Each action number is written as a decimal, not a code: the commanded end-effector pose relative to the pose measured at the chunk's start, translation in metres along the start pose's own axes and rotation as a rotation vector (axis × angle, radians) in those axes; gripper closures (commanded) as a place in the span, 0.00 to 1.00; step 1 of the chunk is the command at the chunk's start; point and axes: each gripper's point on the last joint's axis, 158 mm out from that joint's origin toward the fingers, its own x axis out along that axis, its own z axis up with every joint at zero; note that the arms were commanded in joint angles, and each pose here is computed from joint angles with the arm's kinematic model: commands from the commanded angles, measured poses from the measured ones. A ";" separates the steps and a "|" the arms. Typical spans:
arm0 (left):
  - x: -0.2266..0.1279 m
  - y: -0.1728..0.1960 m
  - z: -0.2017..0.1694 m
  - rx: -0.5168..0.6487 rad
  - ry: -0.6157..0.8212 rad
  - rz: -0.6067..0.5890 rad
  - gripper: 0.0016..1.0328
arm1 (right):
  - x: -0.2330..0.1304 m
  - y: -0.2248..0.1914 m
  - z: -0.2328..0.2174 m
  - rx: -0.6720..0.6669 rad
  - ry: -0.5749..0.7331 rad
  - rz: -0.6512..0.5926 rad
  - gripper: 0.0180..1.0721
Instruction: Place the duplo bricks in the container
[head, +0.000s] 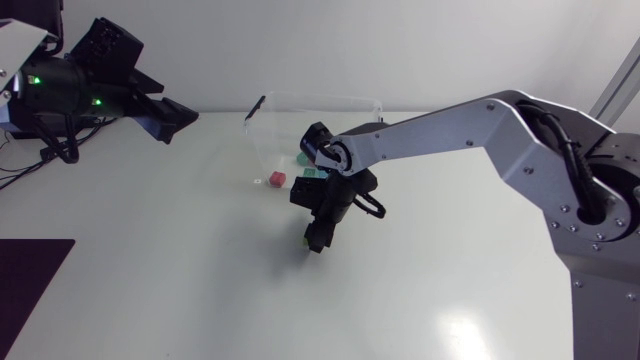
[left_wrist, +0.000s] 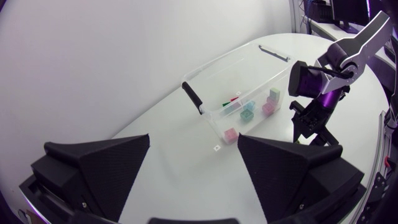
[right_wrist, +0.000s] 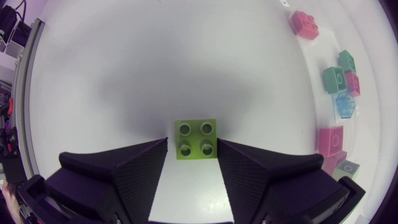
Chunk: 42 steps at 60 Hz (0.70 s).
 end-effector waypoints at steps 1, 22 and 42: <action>-0.007 0.000 -0.001 0.017 -0.015 0.008 0.04 | 0.015 0.004 -0.007 -0.025 0.044 0.024 0.65; -0.015 -0.004 -0.012 0.016 -0.010 0.017 0.04 | -0.003 0.010 -0.007 -0.031 0.039 0.018 0.71; -0.045 -0.012 -0.025 -0.059 -0.023 0.064 0.04 | -0.110 0.005 0.018 0.023 -0.136 -0.114 0.71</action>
